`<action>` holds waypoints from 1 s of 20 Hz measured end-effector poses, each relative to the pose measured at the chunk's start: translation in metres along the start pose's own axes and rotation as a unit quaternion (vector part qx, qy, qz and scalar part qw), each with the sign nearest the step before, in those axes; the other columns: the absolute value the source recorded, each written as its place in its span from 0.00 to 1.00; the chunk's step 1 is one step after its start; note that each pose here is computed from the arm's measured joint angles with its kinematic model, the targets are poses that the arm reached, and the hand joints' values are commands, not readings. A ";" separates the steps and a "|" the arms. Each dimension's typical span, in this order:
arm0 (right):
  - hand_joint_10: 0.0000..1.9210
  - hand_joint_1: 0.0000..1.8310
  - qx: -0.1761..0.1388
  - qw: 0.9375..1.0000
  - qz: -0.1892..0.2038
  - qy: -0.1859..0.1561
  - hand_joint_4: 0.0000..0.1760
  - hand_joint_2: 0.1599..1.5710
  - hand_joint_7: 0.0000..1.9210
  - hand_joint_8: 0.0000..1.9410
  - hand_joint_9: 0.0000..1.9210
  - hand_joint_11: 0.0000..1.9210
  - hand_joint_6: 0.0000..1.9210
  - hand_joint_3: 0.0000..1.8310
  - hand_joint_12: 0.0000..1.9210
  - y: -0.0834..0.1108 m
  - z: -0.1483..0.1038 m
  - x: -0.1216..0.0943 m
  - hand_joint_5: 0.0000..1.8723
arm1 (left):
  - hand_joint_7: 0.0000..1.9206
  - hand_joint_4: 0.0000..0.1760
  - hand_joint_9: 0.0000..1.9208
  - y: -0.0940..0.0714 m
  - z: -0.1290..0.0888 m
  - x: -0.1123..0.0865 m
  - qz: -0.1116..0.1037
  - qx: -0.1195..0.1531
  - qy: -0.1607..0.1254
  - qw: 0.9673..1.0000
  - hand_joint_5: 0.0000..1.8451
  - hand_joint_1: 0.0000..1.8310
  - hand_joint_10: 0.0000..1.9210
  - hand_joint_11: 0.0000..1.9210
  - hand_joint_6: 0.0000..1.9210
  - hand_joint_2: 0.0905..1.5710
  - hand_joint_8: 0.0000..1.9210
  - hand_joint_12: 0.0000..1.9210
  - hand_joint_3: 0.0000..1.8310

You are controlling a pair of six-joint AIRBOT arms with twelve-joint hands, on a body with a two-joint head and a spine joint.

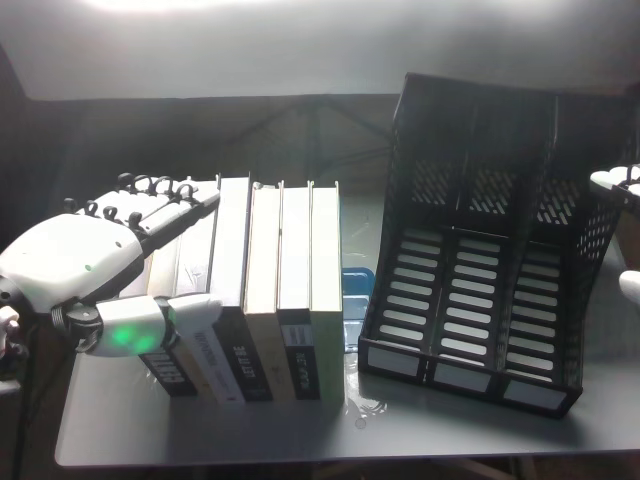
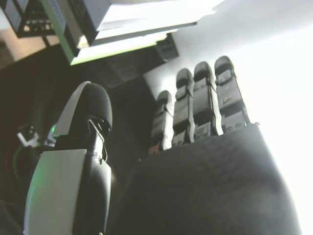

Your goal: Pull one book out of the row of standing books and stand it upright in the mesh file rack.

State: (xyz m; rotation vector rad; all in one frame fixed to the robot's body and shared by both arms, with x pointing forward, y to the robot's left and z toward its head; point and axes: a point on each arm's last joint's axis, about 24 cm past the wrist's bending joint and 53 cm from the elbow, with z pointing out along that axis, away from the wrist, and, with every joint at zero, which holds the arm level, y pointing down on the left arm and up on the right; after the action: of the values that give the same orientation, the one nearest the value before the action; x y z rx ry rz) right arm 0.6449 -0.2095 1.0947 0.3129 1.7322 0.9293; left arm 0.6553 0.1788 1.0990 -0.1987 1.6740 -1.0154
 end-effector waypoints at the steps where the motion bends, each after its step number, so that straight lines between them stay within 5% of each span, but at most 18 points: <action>1: 0.00 0.17 0.000 1.000 0.000 0.000 0.00 0.86 0.00 0.00 0.00 0.00 0.00 0.01 0.00 0.000 0.000 0.000 0.00 | 0.00 0.55 0.00 -0.002 0.001 0.001 0.003 0.003 0.003 1.000 0.00 0.09 0.00 0.00 0.00 0.78 0.00 0.00 0.01; 4: 0.00 0.15 0.000 1.000 -0.006 0.002 0.00 0.84 0.00 0.00 0.00 0.00 0.00 0.00 0.00 0.000 0.000 0.002 0.00 | 0.00 0.69 0.00 -0.004 0.002 0.004 0.009 0.005 0.011 1.000 0.00 0.10 0.00 0.00 0.00 0.77 0.00 0.00 0.00; 9: 0.00 0.18 0.001 1.000 -0.011 0.006 0.00 0.84 0.00 0.00 0.00 0.00 0.00 0.00 0.00 0.001 0.000 0.005 0.00 | 0.00 0.76 0.00 -0.005 0.007 0.009 0.037 0.000 0.023 0.999 0.06 0.05 0.00 0.00 0.02 0.72 0.00 0.00 0.00; 16: 0.00 0.19 0.008 1.000 -0.007 0.009 0.00 0.84 0.00 0.00 0.00 0.00 0.00 0.00 0.00 -0.004 -0.002 0.008 0.00 | 0.00 0.52 0.00 -0.007 0.018 0.019 0.080 -0.007 0.052 0.995 0.23 0.20 0.00 0.00 0.02 0.61 0.00 0.00 0.00; 20: 0.00 0.18 0.010 1.000 0.004 0.012 0.00 0.85 0.00 0.00 0.00 0.00 0.00 0.00 0.00 -0.007 -0.002 0.012 0.00 | 0.00 0.62 0.00 -0.006 0.024 0.033 0.097 -0.013 0.075 0.992 0.23 0.18 0.00 0.00 0.01 0.62 0.00 0.00 0.00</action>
State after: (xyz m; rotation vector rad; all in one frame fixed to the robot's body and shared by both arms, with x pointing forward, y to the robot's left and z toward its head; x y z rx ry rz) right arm 0.6402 -0.2076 1.0815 0.3220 1.7641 0.9256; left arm 0.6614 0.1429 1.0797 0.0246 1.8038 -0.8797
